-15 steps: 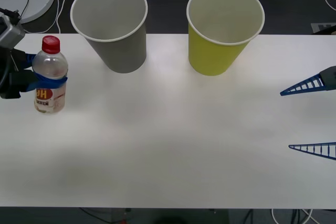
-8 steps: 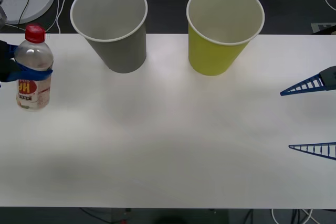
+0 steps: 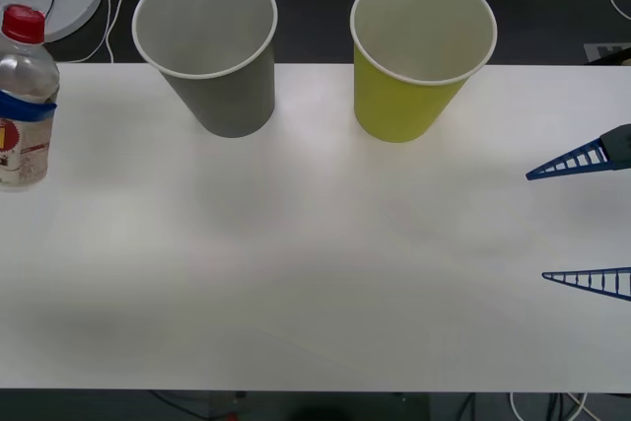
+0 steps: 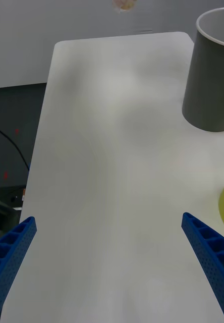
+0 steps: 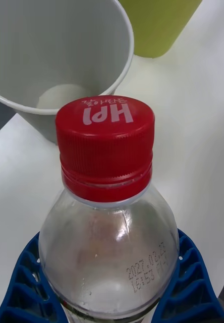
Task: Put the can into the green bin and the plastic bottle into the gray bin
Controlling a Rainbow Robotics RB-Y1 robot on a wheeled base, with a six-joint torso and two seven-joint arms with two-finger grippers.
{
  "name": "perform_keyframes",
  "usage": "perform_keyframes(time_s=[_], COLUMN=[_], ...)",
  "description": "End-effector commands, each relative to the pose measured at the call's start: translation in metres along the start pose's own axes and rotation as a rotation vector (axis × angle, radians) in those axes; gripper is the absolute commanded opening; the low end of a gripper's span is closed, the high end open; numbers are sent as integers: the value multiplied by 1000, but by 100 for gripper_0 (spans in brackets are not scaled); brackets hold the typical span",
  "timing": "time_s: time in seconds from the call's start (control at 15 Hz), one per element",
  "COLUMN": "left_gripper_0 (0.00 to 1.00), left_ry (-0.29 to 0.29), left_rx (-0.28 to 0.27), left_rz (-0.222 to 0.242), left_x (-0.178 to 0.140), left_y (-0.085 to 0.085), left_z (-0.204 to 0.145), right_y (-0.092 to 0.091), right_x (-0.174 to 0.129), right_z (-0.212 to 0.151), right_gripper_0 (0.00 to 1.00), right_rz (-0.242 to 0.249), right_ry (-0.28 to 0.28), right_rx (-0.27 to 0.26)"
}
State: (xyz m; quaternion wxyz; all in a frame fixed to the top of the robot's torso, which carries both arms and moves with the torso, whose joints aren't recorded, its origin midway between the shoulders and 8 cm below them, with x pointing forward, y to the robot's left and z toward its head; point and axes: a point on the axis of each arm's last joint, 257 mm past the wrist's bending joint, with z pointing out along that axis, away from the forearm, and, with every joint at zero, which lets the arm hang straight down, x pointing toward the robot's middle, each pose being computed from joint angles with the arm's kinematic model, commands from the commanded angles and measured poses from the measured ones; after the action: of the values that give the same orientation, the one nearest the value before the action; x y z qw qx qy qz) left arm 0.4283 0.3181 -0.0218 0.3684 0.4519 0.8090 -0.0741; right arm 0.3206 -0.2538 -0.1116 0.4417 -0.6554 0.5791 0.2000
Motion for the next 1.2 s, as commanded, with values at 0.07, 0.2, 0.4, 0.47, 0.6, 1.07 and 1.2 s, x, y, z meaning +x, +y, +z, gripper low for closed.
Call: perform_keyframes(time_s=[0.07,0.2,0.4,0.47,0.6,1.07,1.2], left_gripper_0=[0,0,0,0,0,0,0], left_ry=[19,34,41,42,59,139,159], left_rx=[-12,-12,-19,-22,-22,-5,6], left_rz=[-1,1,6,13,18,37,47], left_x=[-4,-10,-19,-25,-32,-49,-58], left_y=[5,10,21,24,30,49,53], left_z=[-5,-3,1,2,4,11,13], right_y=[0,0,0,0,0,0,0], right_x=[0,0,0,0,0,0,0], right_z=[0,0,0,0,0,0,0], right_gripper_0=[100,100,100,100,100,100,100], right_rz=[0,0,0,0,0,0,0], right_ry=[0,0,0,0,0,0,0], right_rx=[0,0,0,0,0,0,0])
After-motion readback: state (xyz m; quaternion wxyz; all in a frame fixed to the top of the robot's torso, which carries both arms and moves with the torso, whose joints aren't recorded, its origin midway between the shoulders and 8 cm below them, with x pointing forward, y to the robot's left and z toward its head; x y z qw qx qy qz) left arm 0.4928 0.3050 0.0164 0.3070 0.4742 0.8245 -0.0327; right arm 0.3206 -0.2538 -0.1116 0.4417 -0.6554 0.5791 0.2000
